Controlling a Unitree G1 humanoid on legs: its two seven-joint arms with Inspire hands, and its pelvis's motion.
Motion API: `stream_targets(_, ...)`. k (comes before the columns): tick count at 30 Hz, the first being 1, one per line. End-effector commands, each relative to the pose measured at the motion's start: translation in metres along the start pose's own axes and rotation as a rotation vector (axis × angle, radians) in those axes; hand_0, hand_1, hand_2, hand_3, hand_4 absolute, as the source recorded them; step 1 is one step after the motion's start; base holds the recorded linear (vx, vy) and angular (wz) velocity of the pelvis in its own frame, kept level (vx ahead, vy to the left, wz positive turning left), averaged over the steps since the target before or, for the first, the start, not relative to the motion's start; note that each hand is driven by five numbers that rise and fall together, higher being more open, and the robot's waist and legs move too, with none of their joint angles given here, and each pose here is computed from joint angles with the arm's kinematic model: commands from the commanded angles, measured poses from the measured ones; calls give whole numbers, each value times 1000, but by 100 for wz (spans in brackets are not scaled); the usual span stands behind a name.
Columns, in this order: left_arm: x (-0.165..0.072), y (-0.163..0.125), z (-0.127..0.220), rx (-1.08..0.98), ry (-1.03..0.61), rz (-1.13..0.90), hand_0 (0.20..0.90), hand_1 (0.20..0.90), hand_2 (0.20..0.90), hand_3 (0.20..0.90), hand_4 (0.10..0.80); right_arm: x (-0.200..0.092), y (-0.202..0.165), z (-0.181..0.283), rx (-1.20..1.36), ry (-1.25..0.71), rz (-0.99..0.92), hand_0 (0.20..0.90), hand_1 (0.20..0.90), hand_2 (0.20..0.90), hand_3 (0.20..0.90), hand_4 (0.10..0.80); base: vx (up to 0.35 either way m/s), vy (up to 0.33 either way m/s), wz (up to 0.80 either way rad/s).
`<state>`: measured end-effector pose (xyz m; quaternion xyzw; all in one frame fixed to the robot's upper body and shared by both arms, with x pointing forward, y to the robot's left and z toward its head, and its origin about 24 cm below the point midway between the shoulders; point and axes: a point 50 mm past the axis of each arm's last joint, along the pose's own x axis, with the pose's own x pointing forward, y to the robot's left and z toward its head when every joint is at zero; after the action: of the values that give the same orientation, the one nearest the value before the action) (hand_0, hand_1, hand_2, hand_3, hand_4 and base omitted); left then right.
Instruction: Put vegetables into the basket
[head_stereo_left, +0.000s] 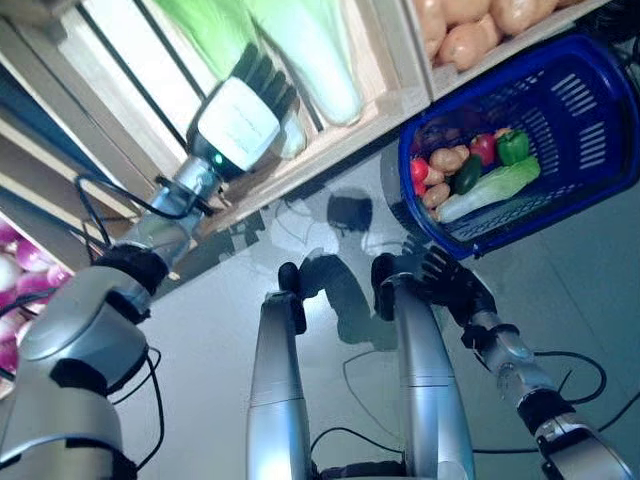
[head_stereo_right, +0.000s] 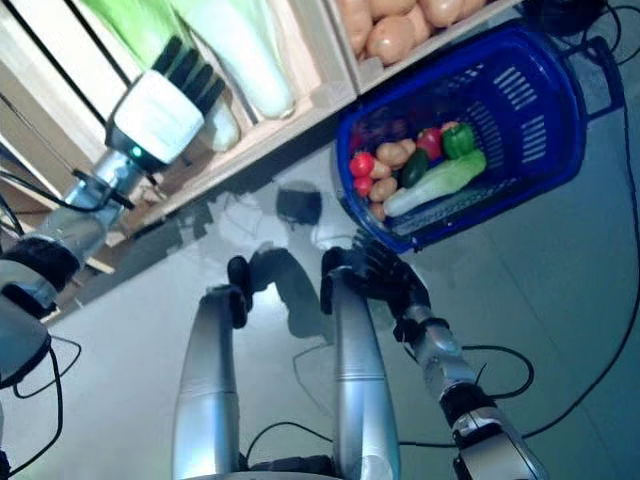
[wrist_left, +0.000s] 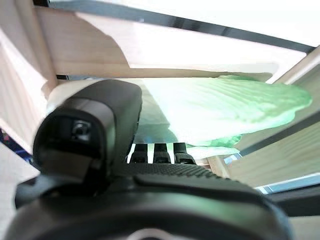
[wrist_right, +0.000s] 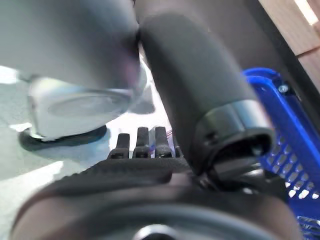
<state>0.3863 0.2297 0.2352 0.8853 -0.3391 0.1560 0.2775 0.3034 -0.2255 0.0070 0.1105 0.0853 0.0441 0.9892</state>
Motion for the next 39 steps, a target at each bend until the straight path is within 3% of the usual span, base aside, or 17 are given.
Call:
stream_targets(1, -20, -22, -47, 119, 61, -254, 900, 900, 900, 900, 800, -15, -21, 13, 16, -104, -91, 900, 900, 900, 900, 800, -1, 43, -1)
stream_targets(14, -13, -17, -47, 31, -91, -319, 900, 900, 900, 900, 800, -19, -44, 41, 6, -173, -138, 900, 900, 900, 900, 800, 1, 22, -1)
stream_targets(16, -11, -16, -50, -21, -54, -344, 300, 300, 300, 300, 400, -20, -47, 42, 9, -174, -145, 900, 900, 900, 900, 800, 19, 5, -5)
stream_targets(28, -16, -13, -55, -89, -13, -293, 300, 300, 300, 300, 400, -43, -66, 27, 23, -142, -164, 900, 900, 900, 900, 800, 27, 0, -3)
stream_targets(39, -18, -6, -66, -100, 72, -113, 300, 300, 300, 300, 400, -39, -61, 30, 38, -168, -164, 900, 900, 900, 900, 800, 26, -4, -2)
